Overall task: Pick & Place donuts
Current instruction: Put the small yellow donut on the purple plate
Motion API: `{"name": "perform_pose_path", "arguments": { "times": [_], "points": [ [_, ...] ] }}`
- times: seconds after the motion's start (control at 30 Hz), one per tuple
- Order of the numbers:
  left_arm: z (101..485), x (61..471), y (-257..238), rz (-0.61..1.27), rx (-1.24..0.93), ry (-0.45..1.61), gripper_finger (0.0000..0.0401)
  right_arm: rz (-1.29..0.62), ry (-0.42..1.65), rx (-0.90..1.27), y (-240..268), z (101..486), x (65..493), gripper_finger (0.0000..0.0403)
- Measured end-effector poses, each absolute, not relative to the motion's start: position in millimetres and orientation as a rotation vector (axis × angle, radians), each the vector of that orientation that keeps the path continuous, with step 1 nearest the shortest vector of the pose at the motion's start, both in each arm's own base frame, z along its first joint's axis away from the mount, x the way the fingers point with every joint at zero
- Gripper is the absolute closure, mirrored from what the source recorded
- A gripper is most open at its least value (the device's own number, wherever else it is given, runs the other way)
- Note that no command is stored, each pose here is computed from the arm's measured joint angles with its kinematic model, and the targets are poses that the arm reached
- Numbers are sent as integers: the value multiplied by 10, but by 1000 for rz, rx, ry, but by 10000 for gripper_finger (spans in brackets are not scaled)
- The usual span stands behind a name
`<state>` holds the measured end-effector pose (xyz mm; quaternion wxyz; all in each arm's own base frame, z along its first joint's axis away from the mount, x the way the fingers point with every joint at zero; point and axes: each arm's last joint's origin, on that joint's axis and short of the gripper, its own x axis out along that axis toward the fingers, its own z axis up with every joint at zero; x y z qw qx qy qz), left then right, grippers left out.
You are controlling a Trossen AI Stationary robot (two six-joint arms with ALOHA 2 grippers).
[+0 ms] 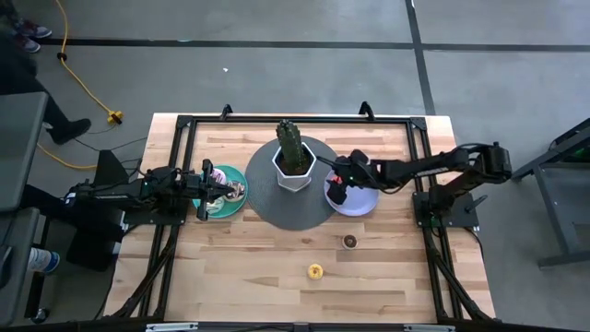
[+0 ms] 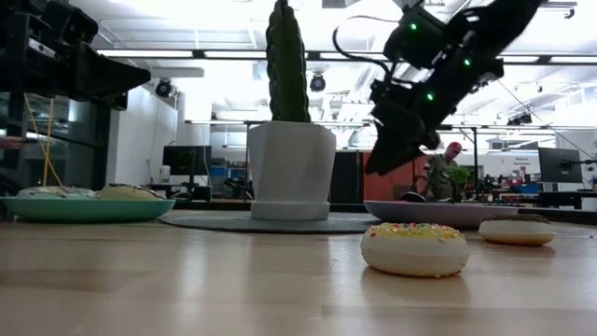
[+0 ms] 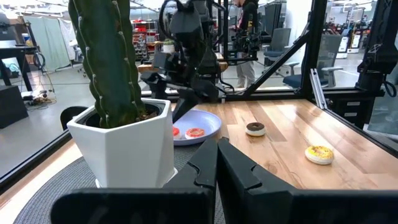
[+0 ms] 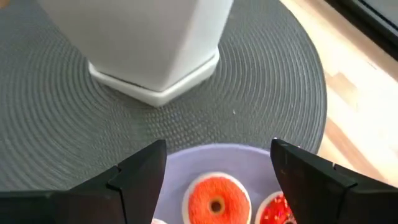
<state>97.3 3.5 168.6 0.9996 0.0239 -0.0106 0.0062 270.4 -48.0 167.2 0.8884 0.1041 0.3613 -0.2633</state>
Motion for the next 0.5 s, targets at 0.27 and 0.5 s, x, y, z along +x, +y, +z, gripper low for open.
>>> {"name": "perform_pose_path", "arguments": {
  "times": [0.27,0.5],
  "points": [
    [1686,973,35,12,48,-21,400,-436,806,245,-392,1938,2793,123],
    [1685,973,35,12,48,-21,400,-257,839,204,-160,2107,2671,123]
  ]
}}
